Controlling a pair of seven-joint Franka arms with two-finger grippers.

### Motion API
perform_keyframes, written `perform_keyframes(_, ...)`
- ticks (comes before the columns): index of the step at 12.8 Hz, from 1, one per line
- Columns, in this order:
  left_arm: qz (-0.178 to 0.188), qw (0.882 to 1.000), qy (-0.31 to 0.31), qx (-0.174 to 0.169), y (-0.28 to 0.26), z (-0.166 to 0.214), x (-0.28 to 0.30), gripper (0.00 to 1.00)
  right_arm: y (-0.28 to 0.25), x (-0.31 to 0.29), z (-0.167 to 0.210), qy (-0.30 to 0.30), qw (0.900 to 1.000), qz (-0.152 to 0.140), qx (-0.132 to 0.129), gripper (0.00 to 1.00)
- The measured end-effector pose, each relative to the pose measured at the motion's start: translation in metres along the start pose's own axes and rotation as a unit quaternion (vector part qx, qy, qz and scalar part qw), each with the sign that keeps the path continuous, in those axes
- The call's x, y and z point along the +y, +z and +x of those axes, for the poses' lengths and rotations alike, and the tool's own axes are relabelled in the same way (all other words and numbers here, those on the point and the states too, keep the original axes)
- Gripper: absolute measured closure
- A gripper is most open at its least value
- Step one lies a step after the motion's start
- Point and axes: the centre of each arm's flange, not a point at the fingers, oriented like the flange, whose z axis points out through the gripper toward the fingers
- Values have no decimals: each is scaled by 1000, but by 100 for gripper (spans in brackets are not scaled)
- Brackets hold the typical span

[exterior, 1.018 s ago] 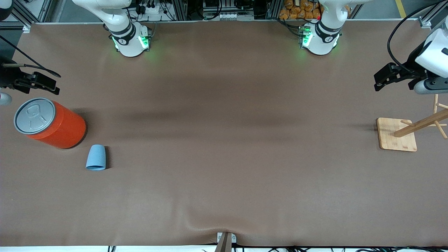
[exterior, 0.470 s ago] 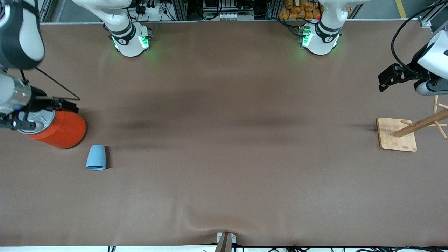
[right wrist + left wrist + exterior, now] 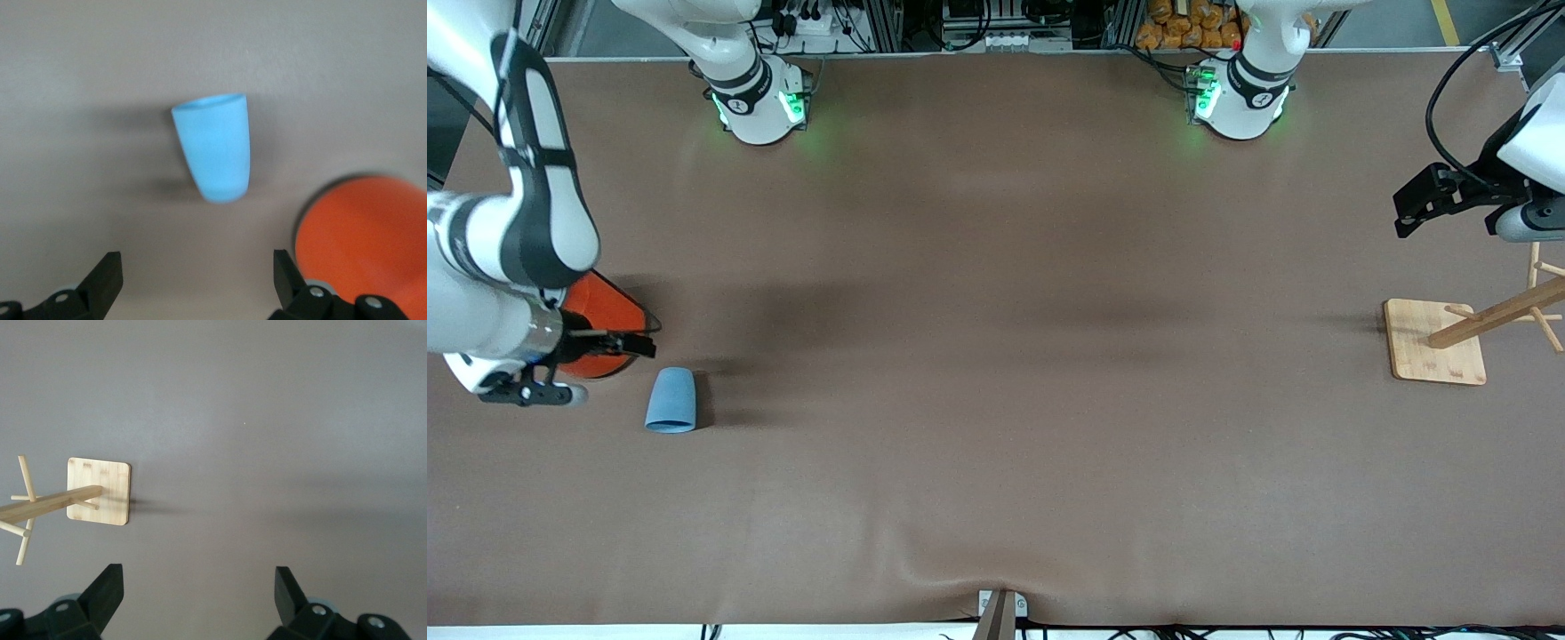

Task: Flip cup
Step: 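Reach the right gripper down to the blue cup lying on its side, then close the right gripper around the blue cup's body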

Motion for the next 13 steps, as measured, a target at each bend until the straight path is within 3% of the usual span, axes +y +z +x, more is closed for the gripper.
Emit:
perform_keyframes(9,-2,1000,1,14,-3,3,1,0,108,4,29,-46,998,-8,45,0)
perform_keyframes(13,-1,1000,2,12,-2,3,1,0,131,5,29,-50,997,-10,55,0)
